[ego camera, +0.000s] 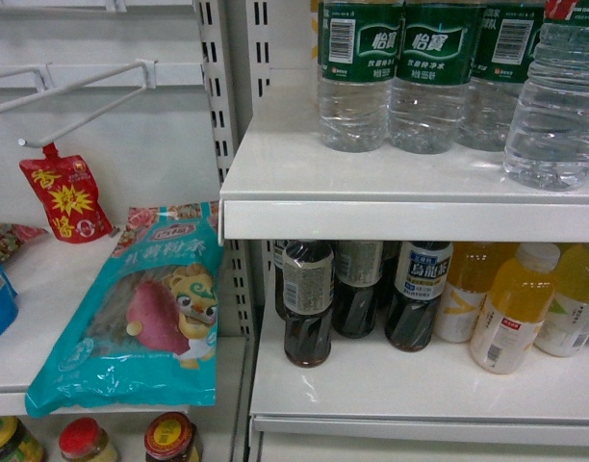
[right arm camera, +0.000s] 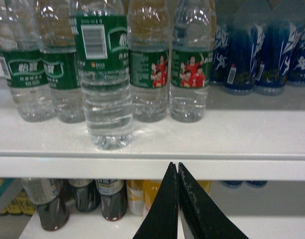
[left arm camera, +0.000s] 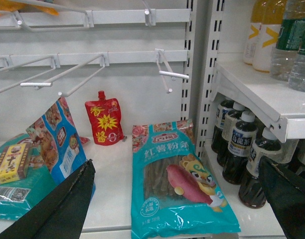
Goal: Move water from second to third shelf
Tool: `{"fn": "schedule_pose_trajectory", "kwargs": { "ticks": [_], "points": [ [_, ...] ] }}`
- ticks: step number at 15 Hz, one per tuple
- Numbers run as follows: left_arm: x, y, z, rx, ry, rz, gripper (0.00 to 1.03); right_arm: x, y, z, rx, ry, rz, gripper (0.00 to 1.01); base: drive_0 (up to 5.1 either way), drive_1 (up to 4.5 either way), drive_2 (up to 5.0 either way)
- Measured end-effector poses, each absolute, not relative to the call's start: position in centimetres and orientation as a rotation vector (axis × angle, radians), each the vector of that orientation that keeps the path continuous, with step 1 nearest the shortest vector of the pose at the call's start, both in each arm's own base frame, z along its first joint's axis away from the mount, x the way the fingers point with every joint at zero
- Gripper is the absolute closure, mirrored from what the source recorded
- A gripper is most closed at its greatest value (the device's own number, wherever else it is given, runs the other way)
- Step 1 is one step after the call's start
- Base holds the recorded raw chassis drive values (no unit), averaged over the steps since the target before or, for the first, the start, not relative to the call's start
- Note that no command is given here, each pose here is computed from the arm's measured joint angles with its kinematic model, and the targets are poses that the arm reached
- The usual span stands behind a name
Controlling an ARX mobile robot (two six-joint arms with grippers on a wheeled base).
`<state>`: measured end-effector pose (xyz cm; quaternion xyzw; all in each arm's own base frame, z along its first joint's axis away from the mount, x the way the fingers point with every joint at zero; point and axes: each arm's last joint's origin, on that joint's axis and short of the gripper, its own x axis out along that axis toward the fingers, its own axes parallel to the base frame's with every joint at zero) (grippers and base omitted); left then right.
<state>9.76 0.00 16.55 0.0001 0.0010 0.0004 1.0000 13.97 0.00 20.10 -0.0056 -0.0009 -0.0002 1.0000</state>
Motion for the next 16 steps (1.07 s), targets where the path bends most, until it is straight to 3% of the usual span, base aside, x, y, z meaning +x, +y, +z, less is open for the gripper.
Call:
{"fn": "schedule_pose_trajectory", "kwargs": {
  "ticks": [6,16],
  "points": [
    [9.8,0.0,16.6,0.0,0.002,0.0,0.05,12.2,0.0,17.9,-0.011,0.007,0.0,0.99,0.0,0.0,0.0],
    [9.8,0.0,16.6,0.0,0.002,0.001,0.05,10.9,0.0,17.0,-0.01,-0.012,0.0,0.99,0.0,0.0,0.0]
  ]
}}
